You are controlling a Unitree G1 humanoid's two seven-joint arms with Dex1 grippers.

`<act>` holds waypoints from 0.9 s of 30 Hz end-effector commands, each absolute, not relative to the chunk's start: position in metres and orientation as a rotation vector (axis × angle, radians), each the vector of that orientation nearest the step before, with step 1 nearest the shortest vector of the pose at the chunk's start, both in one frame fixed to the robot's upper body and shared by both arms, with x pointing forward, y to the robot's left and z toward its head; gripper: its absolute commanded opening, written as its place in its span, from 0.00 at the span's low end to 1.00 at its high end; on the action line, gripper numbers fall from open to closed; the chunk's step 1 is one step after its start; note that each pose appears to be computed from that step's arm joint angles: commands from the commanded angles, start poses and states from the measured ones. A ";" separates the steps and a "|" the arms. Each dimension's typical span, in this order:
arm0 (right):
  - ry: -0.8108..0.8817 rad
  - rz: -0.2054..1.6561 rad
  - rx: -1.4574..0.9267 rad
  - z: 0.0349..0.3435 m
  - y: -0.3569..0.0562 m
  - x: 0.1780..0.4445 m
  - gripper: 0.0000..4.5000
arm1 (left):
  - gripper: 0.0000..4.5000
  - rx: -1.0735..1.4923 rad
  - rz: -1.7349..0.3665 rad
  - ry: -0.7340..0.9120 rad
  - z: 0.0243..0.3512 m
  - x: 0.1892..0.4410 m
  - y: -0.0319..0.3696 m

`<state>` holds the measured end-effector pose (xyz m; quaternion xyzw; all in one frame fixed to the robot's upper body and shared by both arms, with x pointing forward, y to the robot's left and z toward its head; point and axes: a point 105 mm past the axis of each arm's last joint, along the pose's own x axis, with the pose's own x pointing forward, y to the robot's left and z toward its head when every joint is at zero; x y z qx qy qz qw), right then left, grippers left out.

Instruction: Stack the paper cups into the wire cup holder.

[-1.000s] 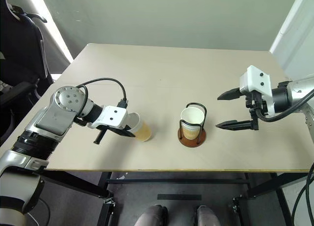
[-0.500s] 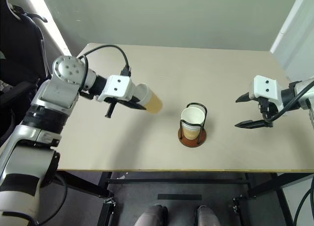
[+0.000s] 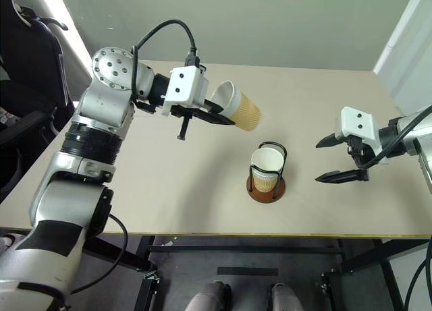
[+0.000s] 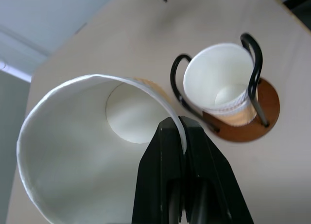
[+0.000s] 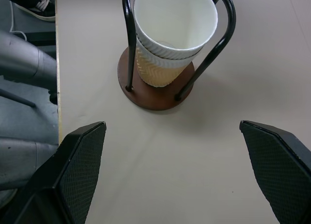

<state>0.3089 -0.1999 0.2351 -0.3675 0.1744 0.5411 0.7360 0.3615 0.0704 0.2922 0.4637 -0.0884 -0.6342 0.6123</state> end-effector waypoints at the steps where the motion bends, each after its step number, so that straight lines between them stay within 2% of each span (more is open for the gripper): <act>1: 0.326 1.155 -0.830 0.250 -0.200 0.306 1.00 | 0.00 1.025 -1.463 -0.275 0.311 0.357 0.067; 5: 0.332 1.147 -0.826 0.248 -0.201 0.305 1.00 | 0.00 0.959 -1.513 -0.287 0.310 0.350 0.055; 9: 0.338 1.143 -0.823 0.247 -0.202 0.305 1.00 | 0.00 0.971 -1.589 -0.230 0.301 0.343 0.056; 27: 0.337 1.122 -0.821 0.242 -0.203 0.305 1.00 | 0.00 0.959 -1.676 -0.152 0.278 0.338 0.050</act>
